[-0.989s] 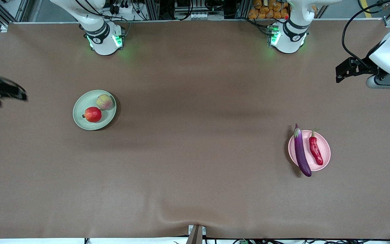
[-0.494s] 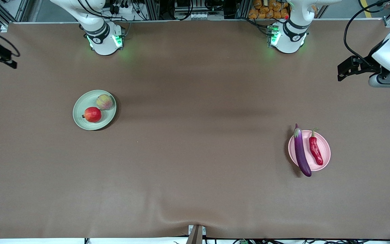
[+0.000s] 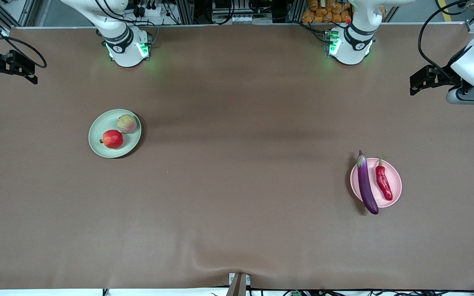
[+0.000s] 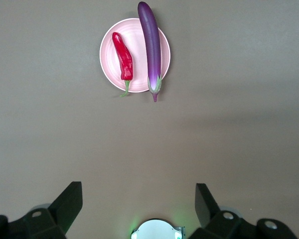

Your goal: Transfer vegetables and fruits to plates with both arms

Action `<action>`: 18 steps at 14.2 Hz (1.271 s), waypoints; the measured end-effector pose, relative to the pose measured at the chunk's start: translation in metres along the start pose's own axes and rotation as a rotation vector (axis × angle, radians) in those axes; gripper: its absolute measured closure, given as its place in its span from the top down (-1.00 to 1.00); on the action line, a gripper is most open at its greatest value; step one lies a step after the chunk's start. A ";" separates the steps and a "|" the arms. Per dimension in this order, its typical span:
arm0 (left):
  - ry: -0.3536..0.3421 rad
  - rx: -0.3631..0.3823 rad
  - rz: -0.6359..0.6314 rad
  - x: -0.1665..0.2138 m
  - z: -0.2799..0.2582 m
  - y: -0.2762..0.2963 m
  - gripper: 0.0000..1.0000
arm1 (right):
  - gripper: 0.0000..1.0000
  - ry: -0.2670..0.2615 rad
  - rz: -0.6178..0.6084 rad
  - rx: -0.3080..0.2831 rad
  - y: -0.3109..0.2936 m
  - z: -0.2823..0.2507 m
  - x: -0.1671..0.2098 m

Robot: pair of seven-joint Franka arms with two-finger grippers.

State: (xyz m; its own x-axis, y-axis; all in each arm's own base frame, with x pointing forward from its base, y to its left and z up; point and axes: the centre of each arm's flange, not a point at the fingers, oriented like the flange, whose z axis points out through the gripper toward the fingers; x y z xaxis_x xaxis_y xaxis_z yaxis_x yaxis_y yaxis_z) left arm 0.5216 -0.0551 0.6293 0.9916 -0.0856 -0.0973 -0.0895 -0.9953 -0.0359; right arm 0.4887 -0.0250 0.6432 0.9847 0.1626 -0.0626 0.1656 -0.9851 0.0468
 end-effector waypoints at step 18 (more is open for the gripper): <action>0.002 -0.001 -0.004 0.000 -0.001 -0.002 1.00 | 1.00 0.031 -0.014 0.012 0.003 -0.017 0.025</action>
State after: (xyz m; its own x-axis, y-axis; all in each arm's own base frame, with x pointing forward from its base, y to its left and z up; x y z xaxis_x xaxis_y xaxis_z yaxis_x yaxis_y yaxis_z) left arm 0.5219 -0.0529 0.6306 0.9922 -0.0813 -0.0949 -0.0851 -0.9957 -0.0358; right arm 0.5148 -0.0225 0.6591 0.9836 0.1777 -0.0321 0.1787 -0.9833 0.0339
